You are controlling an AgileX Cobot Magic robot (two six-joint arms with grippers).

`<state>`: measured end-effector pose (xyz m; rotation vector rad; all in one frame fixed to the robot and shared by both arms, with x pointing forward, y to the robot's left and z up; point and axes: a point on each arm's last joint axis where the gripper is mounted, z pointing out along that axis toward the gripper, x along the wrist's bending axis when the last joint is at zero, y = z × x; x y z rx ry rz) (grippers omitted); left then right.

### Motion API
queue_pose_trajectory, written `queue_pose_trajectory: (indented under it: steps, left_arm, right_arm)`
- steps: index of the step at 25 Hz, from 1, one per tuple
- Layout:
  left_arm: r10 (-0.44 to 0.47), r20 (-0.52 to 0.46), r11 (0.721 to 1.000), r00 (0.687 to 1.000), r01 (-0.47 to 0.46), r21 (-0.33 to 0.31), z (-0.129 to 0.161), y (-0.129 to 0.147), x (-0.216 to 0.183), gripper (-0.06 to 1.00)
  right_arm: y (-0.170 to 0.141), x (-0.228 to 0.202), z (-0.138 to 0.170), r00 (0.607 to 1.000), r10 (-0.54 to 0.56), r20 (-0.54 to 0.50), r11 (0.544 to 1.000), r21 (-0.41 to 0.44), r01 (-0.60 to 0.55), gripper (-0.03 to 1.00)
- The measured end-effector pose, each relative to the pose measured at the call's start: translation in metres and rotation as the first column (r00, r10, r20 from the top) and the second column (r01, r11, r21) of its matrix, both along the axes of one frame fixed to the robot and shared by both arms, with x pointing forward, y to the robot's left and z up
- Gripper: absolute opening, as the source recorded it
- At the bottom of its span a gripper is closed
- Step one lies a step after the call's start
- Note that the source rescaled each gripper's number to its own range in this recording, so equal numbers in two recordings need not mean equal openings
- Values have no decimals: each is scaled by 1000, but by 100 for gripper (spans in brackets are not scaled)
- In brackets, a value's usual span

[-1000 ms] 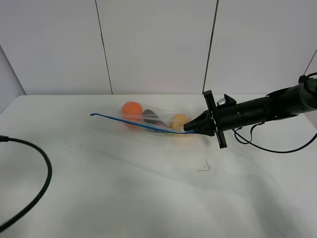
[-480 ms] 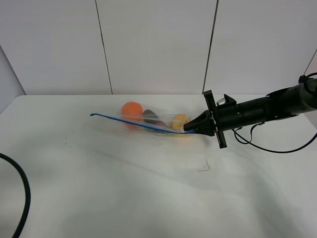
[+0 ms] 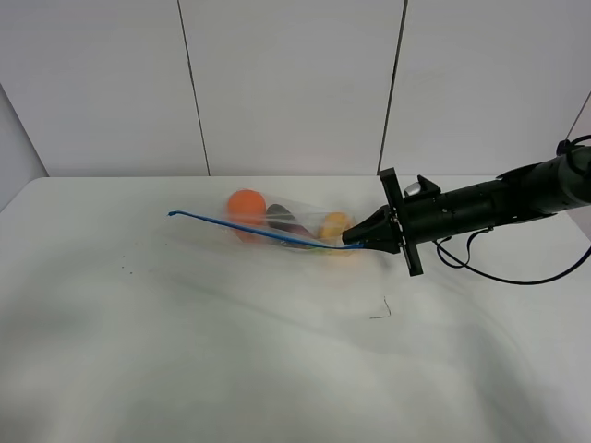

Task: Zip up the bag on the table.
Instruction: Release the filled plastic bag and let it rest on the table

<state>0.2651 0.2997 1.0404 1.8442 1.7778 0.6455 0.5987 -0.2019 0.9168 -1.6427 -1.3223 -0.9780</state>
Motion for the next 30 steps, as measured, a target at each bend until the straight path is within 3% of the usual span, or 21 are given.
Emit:
queue_pose_trajectory:
  steps: [6, 11, 25, 27, 29, 30]
  left_arm:
    - [-1, 180, 1000, 984, 1, -3, 2, 1, -26, 96]
    - [0, 257, 1000, 967, 1, -4, 2, 1, -38, 96]
    - [0, 257, 1000, 966, 1, -5, 0, 1, -38, 96]
    - [1, 257, 1000, 966, 1, -6, 0, 1, -38, 96]
    - [1, 257, 1000, 966, 1, -6, 0, 1, -38, 96]
    - [1, 257, 1000, 966, 1, -6, 0, 1, -38, 96]
  right_arm:
    - [0, 0, 0, 1000, 0, 0, 1000, 0, 0, 0]
    - [0, 0, 0, 1000, 0, 0, 1000, 0, 0, 0]
    - [0, 0, 0, 1000, 1, 0, 1000, -2, -1, 1]
    - [0, 0, 0, 1000, 1, 0, 1000, -3, -1, 9]
    - [0, -1, -1, 1000, 8, 1, 1000, -9, -8, 32]
    - [0, -1, -1, 1000, 16, -1, 1000, -16, -16, 49]
